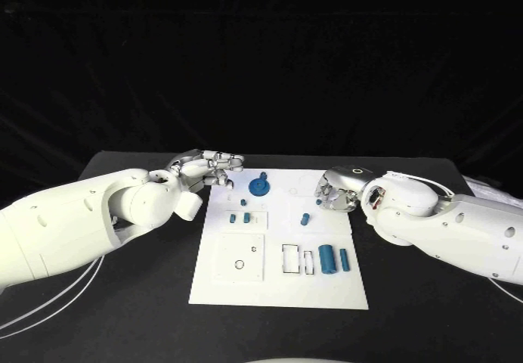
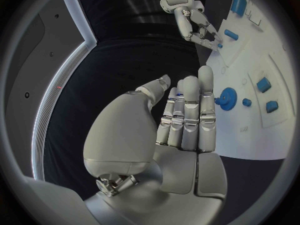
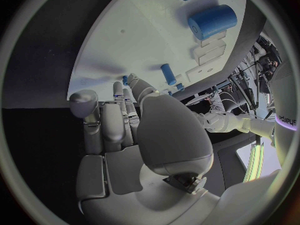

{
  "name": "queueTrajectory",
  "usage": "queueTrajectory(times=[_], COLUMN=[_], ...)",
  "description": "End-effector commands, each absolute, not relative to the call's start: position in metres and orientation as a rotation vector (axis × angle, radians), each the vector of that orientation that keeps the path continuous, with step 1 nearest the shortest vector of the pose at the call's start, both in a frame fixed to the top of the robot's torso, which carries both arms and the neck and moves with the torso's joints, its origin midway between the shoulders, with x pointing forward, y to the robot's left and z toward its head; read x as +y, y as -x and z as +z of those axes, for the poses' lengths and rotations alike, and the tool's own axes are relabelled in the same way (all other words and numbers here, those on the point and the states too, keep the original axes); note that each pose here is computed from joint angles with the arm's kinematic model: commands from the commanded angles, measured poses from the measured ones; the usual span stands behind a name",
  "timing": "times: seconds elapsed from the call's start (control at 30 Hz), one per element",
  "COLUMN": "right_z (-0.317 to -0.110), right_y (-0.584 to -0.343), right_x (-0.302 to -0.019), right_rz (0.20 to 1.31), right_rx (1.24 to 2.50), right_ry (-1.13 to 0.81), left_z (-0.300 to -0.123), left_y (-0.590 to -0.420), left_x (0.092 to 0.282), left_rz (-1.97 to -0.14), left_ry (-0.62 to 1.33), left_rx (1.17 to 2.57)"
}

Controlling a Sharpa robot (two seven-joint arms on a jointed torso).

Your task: Assemble the parts on the task board

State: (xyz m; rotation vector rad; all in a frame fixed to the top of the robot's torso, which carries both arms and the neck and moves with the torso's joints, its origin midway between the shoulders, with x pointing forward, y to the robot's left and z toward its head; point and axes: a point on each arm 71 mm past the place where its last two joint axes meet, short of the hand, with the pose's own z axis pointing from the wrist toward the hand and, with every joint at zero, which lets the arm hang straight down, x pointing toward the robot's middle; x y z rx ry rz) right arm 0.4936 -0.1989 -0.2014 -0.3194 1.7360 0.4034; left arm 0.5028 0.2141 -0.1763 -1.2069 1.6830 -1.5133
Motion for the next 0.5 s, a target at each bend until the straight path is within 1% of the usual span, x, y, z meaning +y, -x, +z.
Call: queueTrajectory(times=[0.03, 0.3, 0.5], right_z=[-0.205, -0.209, -0.216], right_y=[-0.493, -0.494, -0.495], right_x=[-0.195, -0.191, -0.189], right_rz=[0.389, 0.391, 0.346], right_rx=[1.745, 1.77, 1.809], right_ry=[0.358, 0.37, 0.402], left_z=[-0.173, -0.173, -0.173], left_y=[-0.502, -0.5, -0.499], left_x=[0.213, 0.211, 0.211], left_rz=[-1.563, -1.567, -1.568], left_ry=[1.25, 1.25, 1.25], left_rx=[1.621, 1.623, 1.626])
